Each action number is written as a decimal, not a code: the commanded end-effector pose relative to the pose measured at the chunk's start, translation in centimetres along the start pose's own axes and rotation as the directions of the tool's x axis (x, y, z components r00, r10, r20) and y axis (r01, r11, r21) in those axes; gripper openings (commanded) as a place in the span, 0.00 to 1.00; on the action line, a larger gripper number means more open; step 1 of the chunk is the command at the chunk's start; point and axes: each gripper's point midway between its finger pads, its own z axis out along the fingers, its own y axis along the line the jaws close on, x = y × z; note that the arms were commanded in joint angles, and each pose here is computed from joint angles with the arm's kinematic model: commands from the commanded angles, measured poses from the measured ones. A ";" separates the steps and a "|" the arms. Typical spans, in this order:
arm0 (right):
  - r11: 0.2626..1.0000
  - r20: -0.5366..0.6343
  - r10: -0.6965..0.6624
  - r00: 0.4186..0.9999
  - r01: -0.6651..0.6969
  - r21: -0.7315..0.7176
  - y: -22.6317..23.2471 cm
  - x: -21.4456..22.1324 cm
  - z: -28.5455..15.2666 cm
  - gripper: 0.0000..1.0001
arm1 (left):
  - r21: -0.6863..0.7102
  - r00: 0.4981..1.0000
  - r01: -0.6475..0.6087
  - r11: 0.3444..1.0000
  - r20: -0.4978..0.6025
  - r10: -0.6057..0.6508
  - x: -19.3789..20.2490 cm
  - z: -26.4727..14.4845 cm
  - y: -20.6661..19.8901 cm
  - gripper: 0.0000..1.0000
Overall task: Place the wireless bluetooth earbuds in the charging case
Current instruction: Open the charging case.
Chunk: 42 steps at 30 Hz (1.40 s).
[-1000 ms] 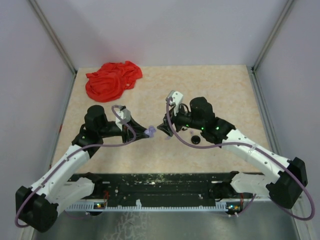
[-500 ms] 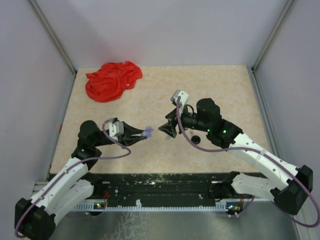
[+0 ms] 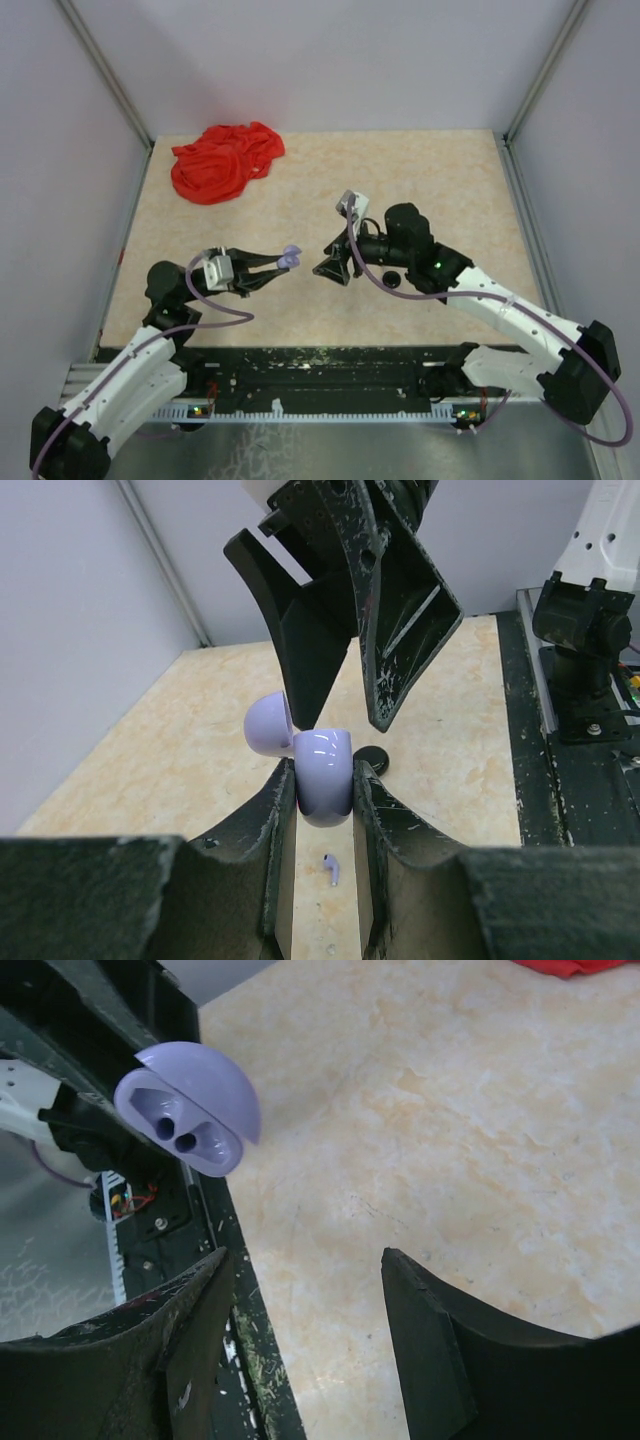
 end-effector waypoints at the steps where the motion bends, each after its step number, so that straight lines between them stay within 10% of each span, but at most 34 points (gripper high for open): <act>1: 0.977 0.217 -0.153 0.964 0.180 -0.113 3.2 -5.4 -1.7 0.61 | 0.057 0.998 0.010 0.998 0.055 -0.013 -1.1 0.3 -0.9 0.01; 25: 0.886 0.260 -0.249 0.933 0.328 -0.328 5.3 -5.4 0.8 0.48 | 0.220 0.991 0.085 0.972 0.082 -0.105 -1.8 0.5 -3.4 0.01; 42: 0.883 0.194 -0.312 0.930 0.359 -0.303 4.9 -5.3 0.4 0.04 | 0.165 0.992 0.127 0.978 -0.011 -0.127 -0.3 0.9 -2.0 0.12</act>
